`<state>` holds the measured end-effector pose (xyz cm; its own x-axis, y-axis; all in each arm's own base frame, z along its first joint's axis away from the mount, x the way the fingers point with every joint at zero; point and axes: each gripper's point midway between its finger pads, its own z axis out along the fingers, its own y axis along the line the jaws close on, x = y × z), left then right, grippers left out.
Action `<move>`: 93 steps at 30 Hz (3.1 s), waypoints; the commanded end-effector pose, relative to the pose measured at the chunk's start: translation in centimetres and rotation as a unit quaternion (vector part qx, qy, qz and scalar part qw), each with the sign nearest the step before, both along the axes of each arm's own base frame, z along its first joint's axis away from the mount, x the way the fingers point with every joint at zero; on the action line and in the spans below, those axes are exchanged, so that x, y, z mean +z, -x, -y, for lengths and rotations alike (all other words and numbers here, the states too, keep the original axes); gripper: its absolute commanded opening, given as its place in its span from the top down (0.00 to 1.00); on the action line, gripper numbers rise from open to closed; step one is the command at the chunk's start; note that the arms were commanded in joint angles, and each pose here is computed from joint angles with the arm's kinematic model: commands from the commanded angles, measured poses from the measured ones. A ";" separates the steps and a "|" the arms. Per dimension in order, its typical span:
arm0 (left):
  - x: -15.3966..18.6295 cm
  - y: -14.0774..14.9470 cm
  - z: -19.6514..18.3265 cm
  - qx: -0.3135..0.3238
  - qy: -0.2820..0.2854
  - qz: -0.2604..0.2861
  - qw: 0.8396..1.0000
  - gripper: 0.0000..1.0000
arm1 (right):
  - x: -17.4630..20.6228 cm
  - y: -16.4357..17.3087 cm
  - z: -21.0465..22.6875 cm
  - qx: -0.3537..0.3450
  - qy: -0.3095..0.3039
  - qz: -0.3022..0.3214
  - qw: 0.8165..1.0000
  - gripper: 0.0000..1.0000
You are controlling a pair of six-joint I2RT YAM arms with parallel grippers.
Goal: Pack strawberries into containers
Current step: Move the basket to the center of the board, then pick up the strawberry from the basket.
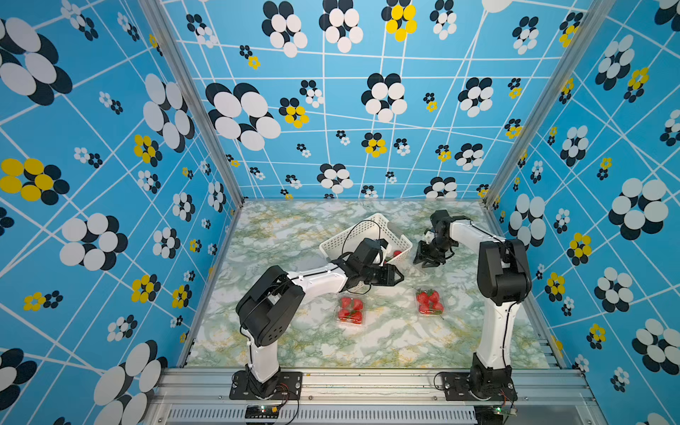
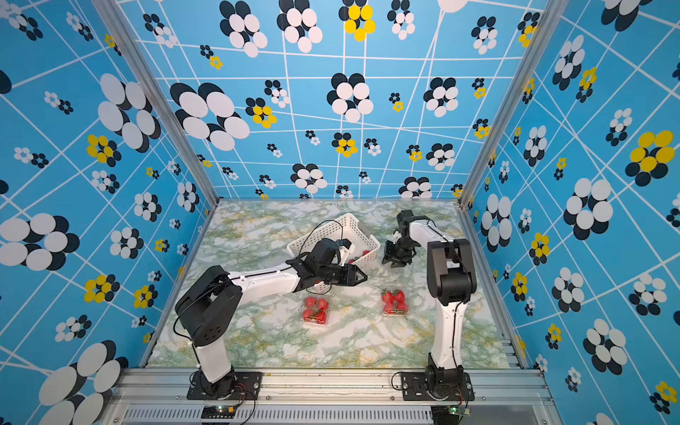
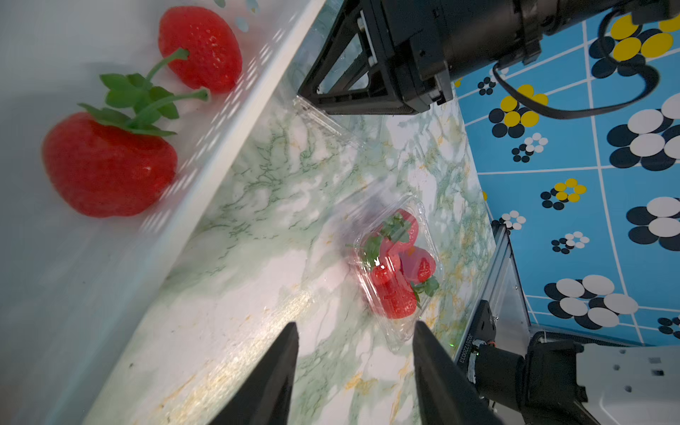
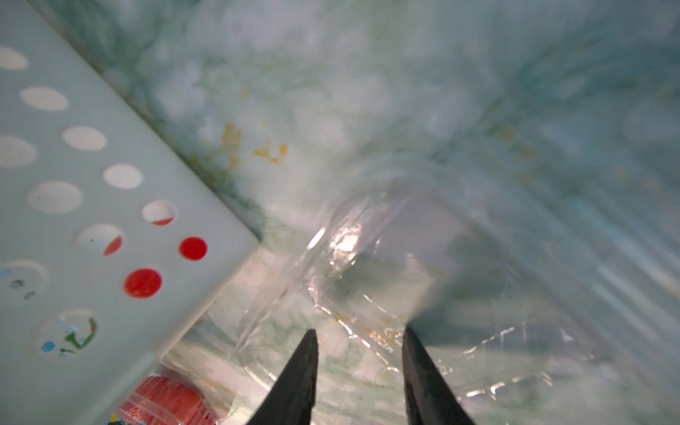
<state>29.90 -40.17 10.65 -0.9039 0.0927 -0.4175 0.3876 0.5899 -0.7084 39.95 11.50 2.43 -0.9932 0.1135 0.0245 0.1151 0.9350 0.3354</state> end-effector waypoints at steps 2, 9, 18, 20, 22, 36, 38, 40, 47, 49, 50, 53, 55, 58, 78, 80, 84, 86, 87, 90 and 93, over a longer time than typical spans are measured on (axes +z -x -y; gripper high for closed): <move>-2.2 0.0 0.0 -0.005 -0.023 -0.023 0.999 0.49 | 0.4 1.2 -2.2 0.028 -0.008 -0.004 1.000 0.60; -4.1 -1.5 -2.3 0.032 -0.041 -0.037 0.998 0.48 | 0.6 1.3 -4.4 0.042 -0.011 0.001 0.999 0.60; -4.5 -2.9 -5.5 0.057 -0.046 -0.040 0.996 0.48 | 1.5 0.6 -7.9 0.063 -0.016 0.010 0.998 0.60; -4.2 -3.1 -6.0 0.063 -0.042 -0.040 0.996 0.48 | 1.6 0.7 -8.7 0.067 -0.017 0.009 0.998 0.60; -3.8 -3.3 -6.4 0.067 -0.039 -0.036 0.996 0.48 | 1.7 1.0 -9.6 0.070 -0.017 0.007 0.997 0.60; -1.0 -3.6 -8.3 0.081 -0.023 -0.008 0.996 0.48 | 2.5 2.9 -10.6 0.071 -0.012 0.011 0.997 0.60; -1.1 -3.8 -8.4 0.081 -0.024 -0.008 0.996 0.48 | 3.1 3.2 -10.2 0.078 -0.001 0.015 0.997 0.60; -1.3 -4.0 -8.6 0.084 -0.027 -0.010 0.996 0.48 | 3.7 3.2 -9.9 0.082 -0.002 0.021 0.996 0.59; -2.0 -4.6 -8.8 0.092 -0.028 -0.016 0.995 0.48 | 6.4 2.9 -12.2 0.111 -0.075 0.041 0.990 0.57; -1.1 -4.7 -8.8 0.094 -0.018 -0.006 0.995 0.48 | 7.8 3.1 -13.0 0.125 -0.103 0.050 0.985 0.57; -0.5 -4.7 -8.7 0.092 -0.013 -0.001 0.996 0.48 | 8.6 3.1 -13.1 0.132 -0.105 0.056 0.984 0.57; 1.3 -4.6 -8.6 0.086 -0.003 0.014 0.996 0.48 | 10.6 3.2 -13.2 0.157 -0.103 0.071 0.980 0.58; 2.7 -4.5 -8.7 0.082 0.005 0.027 0.996 0.48 | 12.1 3.1 -13.4 0.171 -0.103 0.087 0.976 0.58; 4.6 -4.5 -9.4 0.087 -0.005 0.052 0.995 0.48 | 14.0 2.2 -13.9 0.176 -0.101 0.110 0.973 0.58; 0.0 -9.2 -17.9 0.211 -0.140 -0.034 0.967 0.45 | 6.7 -1.2 -19.0 0.220 0.035 0.055 0.973 0.54; -0.4 -9.4 -17.9 0.208 -0.144 -0.039 0.967 0.45 | 6.1 -1.0 -19.3 0.223 0.039 0.051 0.973 0.51; -1.3 -9.6 -17.9 0.205 -0.142 -0.050 0.967 0.46 | 5.3 -0.8 -20.2 0.229 0.040 0.051 0.971 0.47; -1.8 -9.6 -18.1 0.208 -0.148 -0.061 0.965 0.46 | 4.9 -0.8 -20.6 0.228 0.035 0.047 0.972 0.46; -2.0 -9.6 -18.3 0.211 -0.149 -0.064 0.964 0.46 | 4.6 -0.9 -20.7 0.227 0.032 0.044 0.972 0.46; -1.8 -9.5 -18.3 0.213 -0.134 -0.061 0.966 0.46 | 3.7 -1.0 -21.2 0.223 0.026 0.035 0.974 0.50; -1.7 -9.6 -18.5 0.212 -0.135 -0.059 0.966 0.46 | 3.1 -1.1 -21.3 0.219 0.024 0.031 0.975 0.52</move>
